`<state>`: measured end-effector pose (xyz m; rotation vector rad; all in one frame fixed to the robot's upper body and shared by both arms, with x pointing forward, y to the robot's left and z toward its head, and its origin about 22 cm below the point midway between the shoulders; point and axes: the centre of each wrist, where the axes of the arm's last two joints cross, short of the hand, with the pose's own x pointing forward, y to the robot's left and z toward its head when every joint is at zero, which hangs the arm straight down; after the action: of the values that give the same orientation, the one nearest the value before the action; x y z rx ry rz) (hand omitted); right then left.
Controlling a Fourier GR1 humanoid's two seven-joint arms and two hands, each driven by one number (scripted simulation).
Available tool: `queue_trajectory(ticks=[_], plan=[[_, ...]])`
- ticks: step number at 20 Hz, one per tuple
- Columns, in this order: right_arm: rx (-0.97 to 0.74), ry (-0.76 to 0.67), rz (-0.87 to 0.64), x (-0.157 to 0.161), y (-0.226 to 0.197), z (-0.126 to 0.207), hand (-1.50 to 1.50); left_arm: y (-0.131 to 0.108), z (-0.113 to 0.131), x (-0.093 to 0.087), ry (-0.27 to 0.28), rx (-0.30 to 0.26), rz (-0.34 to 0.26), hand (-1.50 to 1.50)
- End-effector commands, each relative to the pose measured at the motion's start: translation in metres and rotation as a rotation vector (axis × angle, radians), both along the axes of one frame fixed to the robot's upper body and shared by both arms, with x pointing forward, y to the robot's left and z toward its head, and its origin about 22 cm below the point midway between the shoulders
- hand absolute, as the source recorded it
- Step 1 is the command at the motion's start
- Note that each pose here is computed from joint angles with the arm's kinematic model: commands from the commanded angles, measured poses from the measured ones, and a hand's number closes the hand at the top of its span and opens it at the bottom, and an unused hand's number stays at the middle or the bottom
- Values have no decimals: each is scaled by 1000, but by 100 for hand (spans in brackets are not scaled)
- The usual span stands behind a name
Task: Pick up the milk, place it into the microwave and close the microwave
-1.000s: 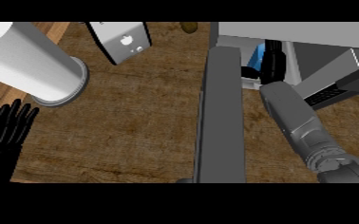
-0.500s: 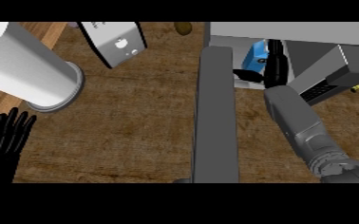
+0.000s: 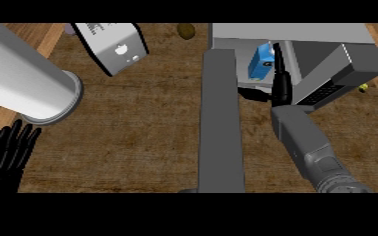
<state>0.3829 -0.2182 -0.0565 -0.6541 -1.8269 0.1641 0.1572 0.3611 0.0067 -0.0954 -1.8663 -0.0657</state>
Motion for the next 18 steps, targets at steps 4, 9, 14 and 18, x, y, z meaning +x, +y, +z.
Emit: queue_trajectory(ticks=[4, 9, 14, 18], plan=[[154, -20, 94, -37, 8, -41, -150, -23, -7, -1, 28, 5, -89, -150], [305, 8, 224, -50, 35, -53, -150, -30, -8, -9, 34, -61, -196, -150], [371, 1, 309, -80, 26, -74, -150, -42, -5, -7, 48, -56, -272, -150], [402, -17, 341, -96, 22, -77, -150, -63, -18, -2, 52, -33, -339, -150]])
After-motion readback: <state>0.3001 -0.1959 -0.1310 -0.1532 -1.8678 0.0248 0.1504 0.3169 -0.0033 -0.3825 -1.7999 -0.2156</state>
